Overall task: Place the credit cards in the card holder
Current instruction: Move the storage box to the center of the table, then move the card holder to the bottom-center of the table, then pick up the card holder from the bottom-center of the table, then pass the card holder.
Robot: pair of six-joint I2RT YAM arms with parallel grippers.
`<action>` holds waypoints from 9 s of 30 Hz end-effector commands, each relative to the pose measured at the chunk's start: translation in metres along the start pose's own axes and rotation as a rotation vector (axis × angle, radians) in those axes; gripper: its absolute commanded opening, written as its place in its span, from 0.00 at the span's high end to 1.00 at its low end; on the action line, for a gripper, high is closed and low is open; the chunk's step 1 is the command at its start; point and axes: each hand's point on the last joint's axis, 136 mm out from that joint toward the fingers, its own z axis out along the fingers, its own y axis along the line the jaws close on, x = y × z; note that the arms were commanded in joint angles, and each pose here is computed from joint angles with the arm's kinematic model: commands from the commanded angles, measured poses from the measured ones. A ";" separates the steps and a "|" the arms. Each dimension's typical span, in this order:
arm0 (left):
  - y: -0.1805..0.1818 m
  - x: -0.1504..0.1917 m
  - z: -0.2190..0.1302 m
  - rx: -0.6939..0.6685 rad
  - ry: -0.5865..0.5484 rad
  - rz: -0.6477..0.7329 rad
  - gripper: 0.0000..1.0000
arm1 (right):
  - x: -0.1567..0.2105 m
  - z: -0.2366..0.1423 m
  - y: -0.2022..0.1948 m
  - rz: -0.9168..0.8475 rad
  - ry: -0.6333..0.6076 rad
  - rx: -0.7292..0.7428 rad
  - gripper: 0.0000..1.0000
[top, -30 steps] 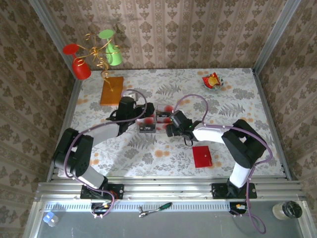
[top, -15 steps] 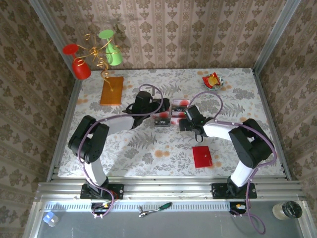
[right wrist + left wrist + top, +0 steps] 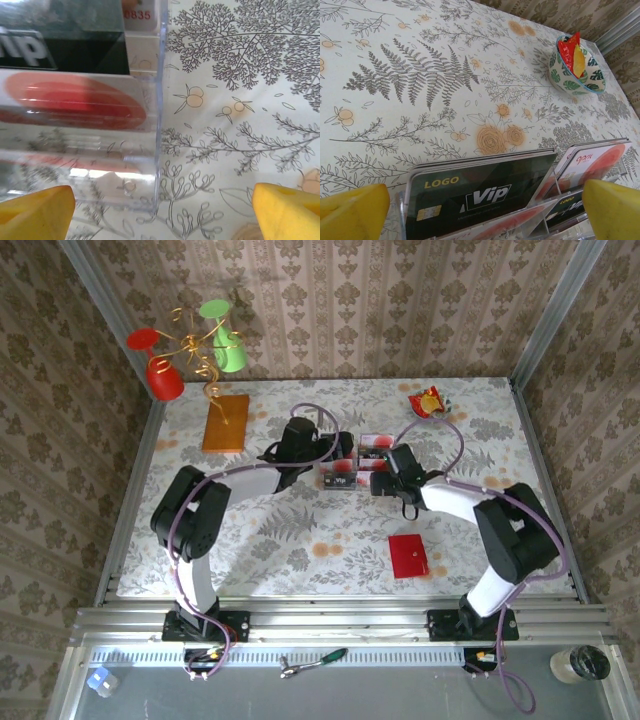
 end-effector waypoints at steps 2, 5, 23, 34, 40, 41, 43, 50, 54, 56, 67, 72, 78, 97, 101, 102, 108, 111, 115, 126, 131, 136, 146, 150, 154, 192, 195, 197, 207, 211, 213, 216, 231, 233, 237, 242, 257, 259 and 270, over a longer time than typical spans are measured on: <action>0.003 -0.031 -0.024 0.025 -0.076 -0.009 0.00 | 0.004 -0.027 -0.004 0.026 -0.026 -0.039 0.04; 0.010 -0.044 -0.040 0.027 -0.105 -0.015 0.00 | 0.005 -0.043 -0.009 0.061 -0.047 -0.048 0.00; 0.025 -0.027 -0.136 -0.057 -0.055 -0.042 0.00 | 0.060 -0.110 -0.028 0.289 0.040 -0.136 0.01; 0.025 0.074 -0.160 -0.146 0.104 -0.050 0.00 | 0.145 -0.123 -0.047 0.432 0.271 -0.089 0.29; 0.005 0.084 -0.156 -0.148 0.113 0.035 0.00 | 0.163 -0.121 -0.055 0.454 0.310 -0.050 0.33; 0.001 0.084 -0.154 -0.142 0.116 0.043 0.00 | 0.165 -0.119 -0.054 0.456 0.319 -0.050 0.33; -0.005 0.086 -0.148 -0.135 0.125 0.053 0.00 | 0.168 -0.115 -0.051 0.460 0.337 -0.061 0.33; -0.022 0.092 -0.131 -0.112 0.156 0.089 0.00 | 0.172 -0.102 -0.038 0.451 0.375 -0.108 0.32; -0.026 0.097 -0.126 -0.108 0.169 0.100 0.00 | 0.172 -0.101 -0.029 0.444 0.397 -0.150 0.30; -0.027 0.099 -0.125 -0.104 0.174 0.103 0.00 | 0.173 -0.102 -0.026 0.442 0.410 -0.166 0.30; -0.027 0.105 -0.123 -0.103 0.190 0.108 0.00 | 0.167 -0.095 -0.014 0.459 0.399 -0.226 0.28; -0.027 0.107 -0.125 -0.102 0.197 0.110 0.00 | 0.173 -0.097 -0.031 0.426 0.390 -0.140 0.27; -0.027 0.110 -0.125 -0.104 0.201 0.115 0.00 | 0.174 -0.095 -0.018 0.440 0.408 -0.217 0.27; -0.023 0.115 -0.126 -0.116 0.204 0.131 0.00 | 0.130 -0.110 0.049 0.499 0.376 -0.622 0.38; -0.020 0.119 -0.123 -0.122 0.215 0.137 0.00 | 0.128 -0.103 0.055 0.519 0.385 -0.645 0.39; -0.019 0.121 -0.122 -0.125 0.219 0.140 0.00 | 0.128 -0.102 0.056 0.522 0.386 -0.648 0.39; -0.013 0.137 -0.119 -0.152 0.302 0.211 0.00 | 0.129 -0.106 0.050 0.494 0.376 -0.622 0.39; -0.018 0.147 -0.118 -0.154 0.342 0.261 0.00 | 0.137 -0.107 0.032 0.496 0.370 -0.547 0.39; -0.030 0.159 -0.114 -0.140 0.364 0.314 0.00 | 0.148 -0.101 0.012 0.564 0.370 -0.505 0.40; -0.060 0.188 -0.092 -0.119 0.426 0.417 0.00 | 0.149 -0.099 0.021 0.575 0.391 -0.591 0.47; -0.054 0.200 -0.087 -0.148 0.454 0.438 0.00 | 0.147 -0.097 0.026 0.577 0.398 -0.616 0.48; -0.045 0.212 -0.083 -0.177 0.478 0.454 0.00 | 0.148 -0.094 0.027 0.578 0.410 -0.611 0.48; -0.033 0.228 -0.080 -0.202 0.503 0.453 0.00 | 0.141 -0.096 0.045 0.527 0.428 -0.676 0.48; -0.032 0.232 -0.080 -0.203 0.509 0.453 0.00 | 0.138 -0.098 0.054 0.499 0.432 -0.702 0.50; -0.032 0.234 -0.080 -0.202 0.513 0.453 0.00 | 0.138 -0.096 0.056 0.506 0.436 -0.706 0.55; -0.037 -0.003 -0.150 0.347 0.097 -0.192 0.06 | -0.070 -0.154 0.191 0.398 0.264 -1.284 0.95; -0.034 -0.012 -0.153 0.385 0.059 -0.242 0.12 | -0.072 -0.157 0.195 0.404 0.264 -1.297 0.96; -0.036 -0.017 -0.155 0.410 0.041 -0.269 0.14 | -0.074 -0.159 0.196 0.405 0.261 -1.300 0.96; -0.049 -0.031 -0.161 0.487 0.001 -0.301 0.33 | -0.077 -0.164 0.194 0.422 0.248 -1.304 0.97; -0.051 -0.031 -0.160 0.492 -0.001 -0.301 0.38 | -0.079 -0.167 0.195 0.421 0.243 -1.314 0.98; -0.053 -0.029 -0.159 0.496 0.001 -0.299 0.39 | -0.080 -0.167 0.195 0.421 0.241 -1.318 0.98; -0.055 -0.027 -0.157 0.505 0.004 -0.299 0.44 | -0.079 -0.167 0.195 0.425 0.244 -1.318 0.99; -0.053 -0.020 -0.151 0.507 -0.003 -0.316 0.60 | -0.078 -0.163 0.195 0.432 0.251 -1.318 1.00; -0.053 -0.020 -0.151 0.503 -0.010 -0.315 0.60 | -0.077 -0.162 0.194 0.434 0.252 -1.314 1.00; -0.051 -0.021 -0.153 0.497 -0.018 -0.317 0.62 | -0.076 -0.158 0.191 0.445 0.253 -1.303 1.00; -0.051 -0.024 -0.154 0.500 -0.029 -0.319 0.64 | -0.075 -0.155 0.191 0.451 0.259 -1.296 1.00; -0.051 -0.028 -0.159 0.512 -0.042 -0.323 0.93 | -0.072 -0.144 0.187 0.479 0.274 -1.264 0.82; -0.050 -0.028 -0.159 0.507 -0.043 -0.325 1.00 | -0.075 -0.144 0.182 0.479 0.262 -1.251 0.69; -0.044 -0.027 -0.154 0.394 -0.078 -0.314 1.00 | -0.065 -0.158 0.125 0.232 0.049 -0.745 0.45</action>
